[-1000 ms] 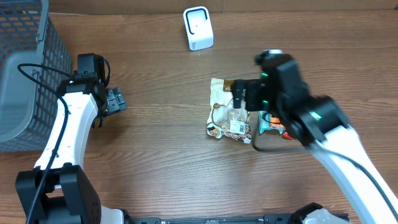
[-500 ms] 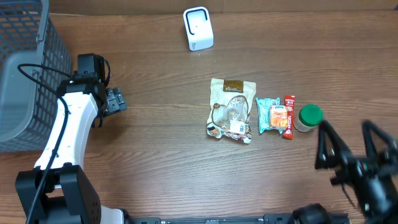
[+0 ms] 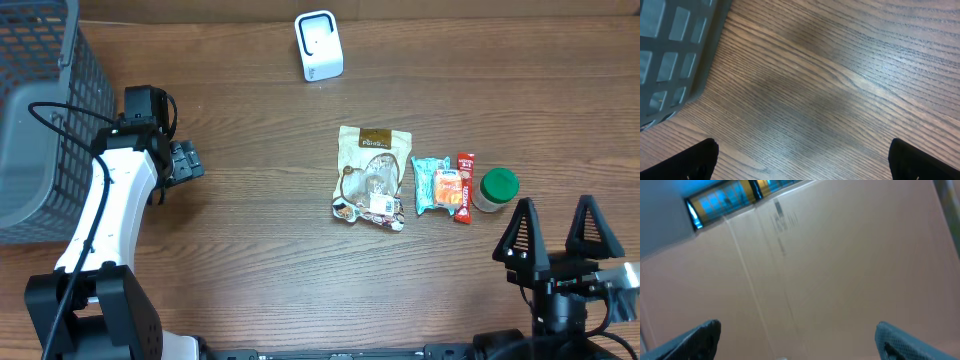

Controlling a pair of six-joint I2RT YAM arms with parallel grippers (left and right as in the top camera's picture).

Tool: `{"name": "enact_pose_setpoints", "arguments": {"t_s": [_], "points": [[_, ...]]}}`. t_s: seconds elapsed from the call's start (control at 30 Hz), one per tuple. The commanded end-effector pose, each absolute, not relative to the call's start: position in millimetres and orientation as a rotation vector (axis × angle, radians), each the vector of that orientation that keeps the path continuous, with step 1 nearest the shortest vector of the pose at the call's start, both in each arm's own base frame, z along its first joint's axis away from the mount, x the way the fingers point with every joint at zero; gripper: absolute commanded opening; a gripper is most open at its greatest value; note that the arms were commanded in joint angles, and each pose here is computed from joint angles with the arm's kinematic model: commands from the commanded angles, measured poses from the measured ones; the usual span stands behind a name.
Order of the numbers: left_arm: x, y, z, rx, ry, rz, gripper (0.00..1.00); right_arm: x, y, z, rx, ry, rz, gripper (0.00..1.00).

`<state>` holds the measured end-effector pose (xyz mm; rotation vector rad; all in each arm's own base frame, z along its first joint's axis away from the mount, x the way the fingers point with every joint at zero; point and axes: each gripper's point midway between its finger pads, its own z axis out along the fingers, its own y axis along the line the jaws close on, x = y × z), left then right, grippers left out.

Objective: Scan the item barcode

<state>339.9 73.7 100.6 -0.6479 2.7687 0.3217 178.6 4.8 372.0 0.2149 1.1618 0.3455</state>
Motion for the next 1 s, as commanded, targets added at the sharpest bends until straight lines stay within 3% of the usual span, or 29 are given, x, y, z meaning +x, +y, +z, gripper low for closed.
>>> {"name": "enact_pose_setpoints", "arguments": {"t_s": [0.0,0.37,0.73,0.97], "points": [[345,75,107,-0.641,2.748,0.331,1.0,185,8,366,0.189,1.049,0.361,1.0],[345,75,107,-0.641,2.748,0.331,1.0,215,22,297,0.054,1.088,0.312,1.0],[345,75,107,-0.641,2.748,0.331,1.0,242,40,172,-0.131,1.582,0.211,1.0],[345,75,107,-0.641,2.748,0.331,1.0,243,39,173,-0.154,1.576,0.17,1.0]]}}
